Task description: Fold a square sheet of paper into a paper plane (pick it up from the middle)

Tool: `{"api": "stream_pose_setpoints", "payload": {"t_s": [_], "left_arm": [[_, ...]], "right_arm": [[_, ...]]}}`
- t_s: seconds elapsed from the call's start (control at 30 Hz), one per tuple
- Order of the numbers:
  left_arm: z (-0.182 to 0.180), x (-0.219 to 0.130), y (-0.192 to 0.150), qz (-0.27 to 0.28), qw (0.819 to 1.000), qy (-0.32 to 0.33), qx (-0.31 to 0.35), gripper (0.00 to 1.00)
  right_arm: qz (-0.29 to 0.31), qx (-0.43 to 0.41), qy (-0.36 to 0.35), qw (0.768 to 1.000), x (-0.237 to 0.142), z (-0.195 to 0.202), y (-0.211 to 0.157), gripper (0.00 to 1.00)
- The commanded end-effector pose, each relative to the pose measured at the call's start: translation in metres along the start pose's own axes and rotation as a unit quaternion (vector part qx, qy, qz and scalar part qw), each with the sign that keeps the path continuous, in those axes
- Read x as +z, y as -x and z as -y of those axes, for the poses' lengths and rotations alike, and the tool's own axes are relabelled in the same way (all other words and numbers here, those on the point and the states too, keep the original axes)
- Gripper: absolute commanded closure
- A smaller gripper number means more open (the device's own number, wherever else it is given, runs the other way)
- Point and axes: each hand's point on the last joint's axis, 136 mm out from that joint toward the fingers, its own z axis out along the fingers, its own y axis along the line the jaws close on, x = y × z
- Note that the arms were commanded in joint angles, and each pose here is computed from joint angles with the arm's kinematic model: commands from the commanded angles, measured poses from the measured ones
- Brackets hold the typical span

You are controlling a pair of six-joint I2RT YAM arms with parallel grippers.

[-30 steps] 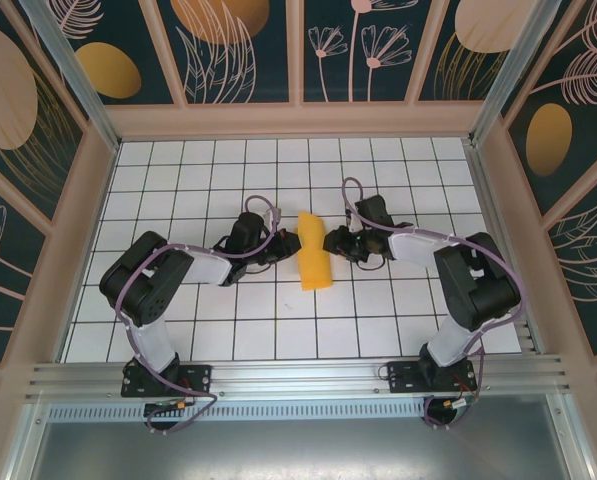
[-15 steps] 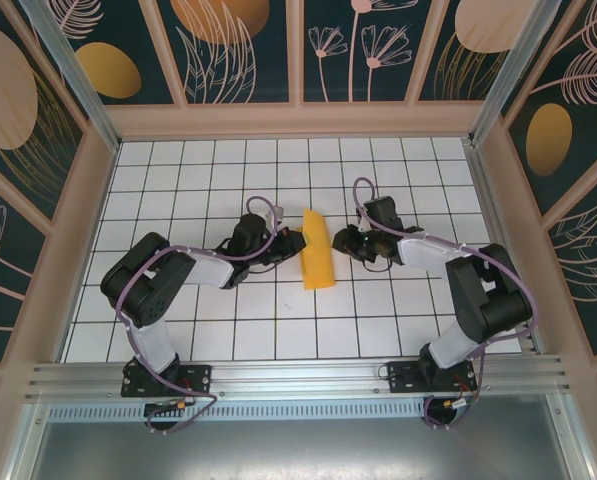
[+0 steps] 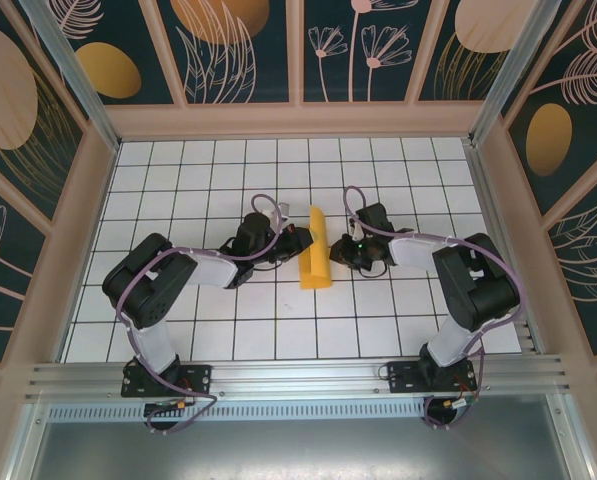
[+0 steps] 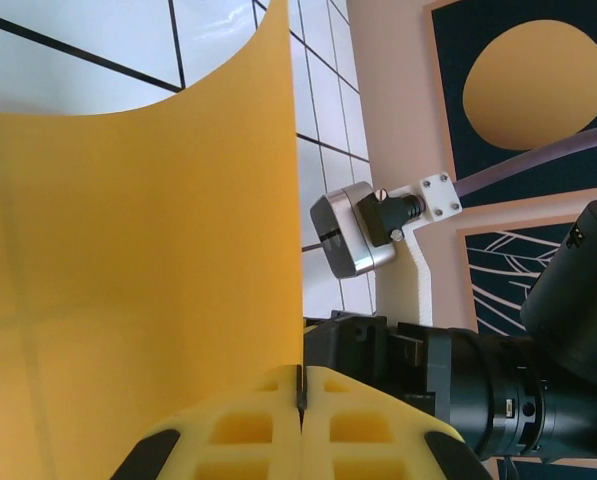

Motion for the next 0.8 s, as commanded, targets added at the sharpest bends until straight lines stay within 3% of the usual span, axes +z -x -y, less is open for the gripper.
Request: {"api": "stream_pose_setpoints", "payload": {"t_s": [0.0,0.23,0.37,0.53,0.77], "left_arm": [[0.017,0.002,0.009,0.017,1.000,-0.025,0.002,1.00],[-0.009,0.005,0.006,0.018,0.999,0.028,0.004,1.00],[-0.033,0.006,0.003,0.009,0.996,0.082,0.020,1.00],[-0.050,0.007,0.001,0.005,0.993,0.114,0.021,1.00],[-0.068,0.008,-0.002,0.004,0.989,0.147,0.009,1.00]], "right_arm": [[0.000,-0.026,0.032,0.999,-0.002,-0.020,0.002,0.74],[0.052,-0.015,-0.038,0.998,-0.020,0.005,0.019,0.71],[0.071,-0.017,-0.025,0.997,-0.030,0.000,0.024,0.65],[0.061,-0.033,0.011,0.998,-0.030,-0.014,0.022,0.55],[0.034,-0.064,-0.003,0.997,-0.014,-0.018,0.021,0.46]]}}
